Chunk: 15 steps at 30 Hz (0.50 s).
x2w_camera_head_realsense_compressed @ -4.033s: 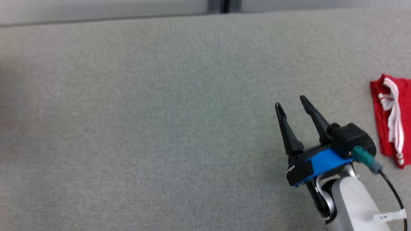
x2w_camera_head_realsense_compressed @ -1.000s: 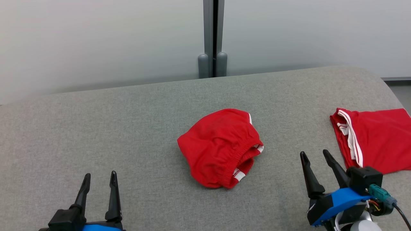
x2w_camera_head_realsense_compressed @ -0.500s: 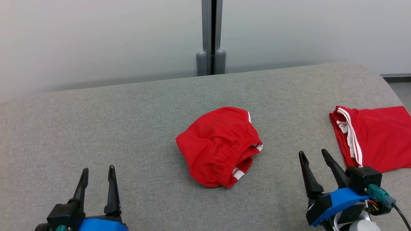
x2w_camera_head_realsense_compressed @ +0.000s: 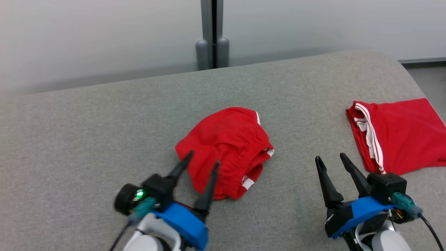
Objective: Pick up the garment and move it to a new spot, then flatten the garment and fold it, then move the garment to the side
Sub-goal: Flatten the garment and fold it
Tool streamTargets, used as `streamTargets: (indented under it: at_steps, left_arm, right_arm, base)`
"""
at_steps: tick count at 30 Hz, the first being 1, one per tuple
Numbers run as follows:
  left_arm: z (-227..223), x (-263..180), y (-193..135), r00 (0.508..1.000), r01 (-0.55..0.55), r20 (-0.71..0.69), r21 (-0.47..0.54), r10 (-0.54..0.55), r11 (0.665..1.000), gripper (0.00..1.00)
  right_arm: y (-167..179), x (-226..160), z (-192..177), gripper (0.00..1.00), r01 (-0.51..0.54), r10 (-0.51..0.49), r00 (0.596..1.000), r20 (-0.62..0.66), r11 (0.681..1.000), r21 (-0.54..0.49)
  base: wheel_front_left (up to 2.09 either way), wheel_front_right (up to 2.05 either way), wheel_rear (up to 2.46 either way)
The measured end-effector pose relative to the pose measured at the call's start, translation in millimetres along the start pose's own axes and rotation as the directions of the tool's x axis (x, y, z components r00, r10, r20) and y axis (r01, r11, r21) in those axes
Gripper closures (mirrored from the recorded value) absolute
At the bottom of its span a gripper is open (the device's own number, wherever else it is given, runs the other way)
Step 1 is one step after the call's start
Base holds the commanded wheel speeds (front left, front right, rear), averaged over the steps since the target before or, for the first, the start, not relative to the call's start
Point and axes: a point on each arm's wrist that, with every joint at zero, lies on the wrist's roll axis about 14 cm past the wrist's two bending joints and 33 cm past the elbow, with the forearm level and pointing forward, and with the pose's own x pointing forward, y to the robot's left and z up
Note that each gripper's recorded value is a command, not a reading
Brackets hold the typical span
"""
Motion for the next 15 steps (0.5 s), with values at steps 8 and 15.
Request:
streamTargets:
  at_steps: [8, 15]
  left_arm:
    - [-68.1, 20.5, -55.4, 0.938, 0.19, -0.289, -0.035, -0.192, 0.981, 0.0]
    - [-108.6, 24.4, -41.0, 0.881, 0.108, -0.462, -0.002, -0.097, 0.994, 0.0]
  right_arm:
    - [-12.8, -0.1, -2.8, 0.0, 0.037, -0.038, 0.999, 0.002, 0.999, 0.018]
    - [-24.3, -4.2, -6.0, 0.0, 0.073, -0.073, 0.997, 0.002, 0.997, 0.024]
  base:
    - [0.0, 0.0, 0.0]
    - [0.0, 0.0, 0.0]
